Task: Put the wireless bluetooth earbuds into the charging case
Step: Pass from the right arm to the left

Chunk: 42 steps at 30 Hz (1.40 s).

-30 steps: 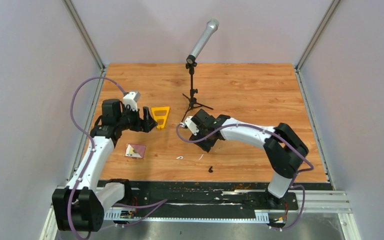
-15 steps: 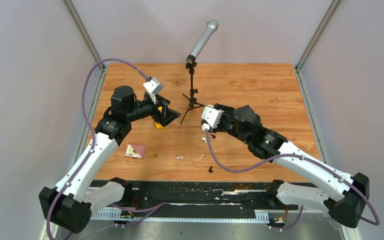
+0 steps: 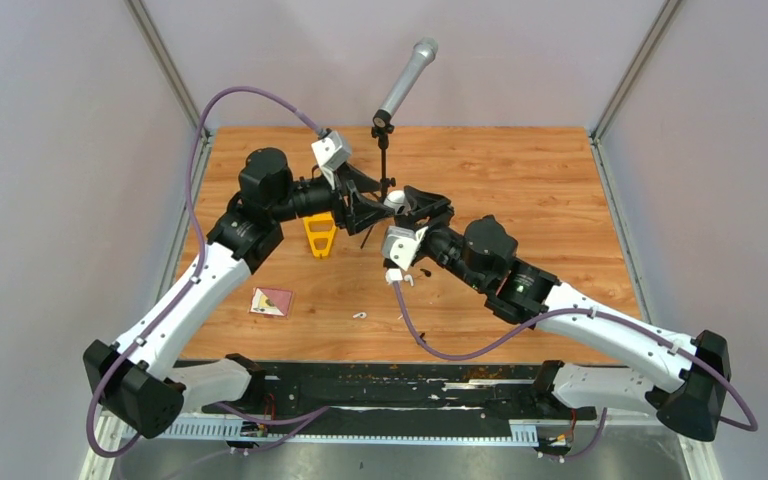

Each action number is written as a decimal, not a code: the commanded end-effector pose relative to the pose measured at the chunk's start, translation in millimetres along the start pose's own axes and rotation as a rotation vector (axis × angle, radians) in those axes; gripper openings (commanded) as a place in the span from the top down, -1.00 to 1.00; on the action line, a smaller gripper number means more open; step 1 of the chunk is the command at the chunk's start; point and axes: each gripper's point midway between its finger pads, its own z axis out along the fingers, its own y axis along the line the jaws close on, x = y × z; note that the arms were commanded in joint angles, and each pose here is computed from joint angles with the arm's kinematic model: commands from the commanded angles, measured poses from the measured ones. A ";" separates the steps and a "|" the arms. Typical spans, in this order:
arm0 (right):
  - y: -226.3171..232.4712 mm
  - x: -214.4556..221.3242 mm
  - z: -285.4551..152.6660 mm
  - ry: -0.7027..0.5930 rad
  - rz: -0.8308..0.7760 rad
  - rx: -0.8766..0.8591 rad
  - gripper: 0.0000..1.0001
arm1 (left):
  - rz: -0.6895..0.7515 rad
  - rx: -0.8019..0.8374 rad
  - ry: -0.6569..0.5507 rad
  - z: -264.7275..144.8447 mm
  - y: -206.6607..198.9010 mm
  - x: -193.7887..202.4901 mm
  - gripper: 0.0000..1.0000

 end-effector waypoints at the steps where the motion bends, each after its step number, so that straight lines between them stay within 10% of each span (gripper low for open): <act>1: -41.5 -29.1 -0.8 -0.091 -0.067 0.162 1.00 | 0.012 -0.012 -0.056 5.0 1.1 -17.3 -0.46; 21: -37.3 -39.1 5.7 -0.153 -0.145 0.180 0.93 | 0.086 0.174 -0.115 13.6 -29.8 -29.6 -0.23; 30: -37.1 -37.6 5.0 -0.146 -0.143 0.181 0.93 | 0.074 0.118 -0.090 17.8 -17.3 -20.9 0.31; 36: -7.1 -9.6 3.9 0.004 -0.144 -0.019 -0.56 | 0.098 0.111 -0.083 17.3 -15.2 -14.3 0.92; 42: -2.8 9.1 -42.3 0.073 0.194 -0.303 -0.99 | 0.194 0.120 -0.108 6.5 -18.5 3.4 1.00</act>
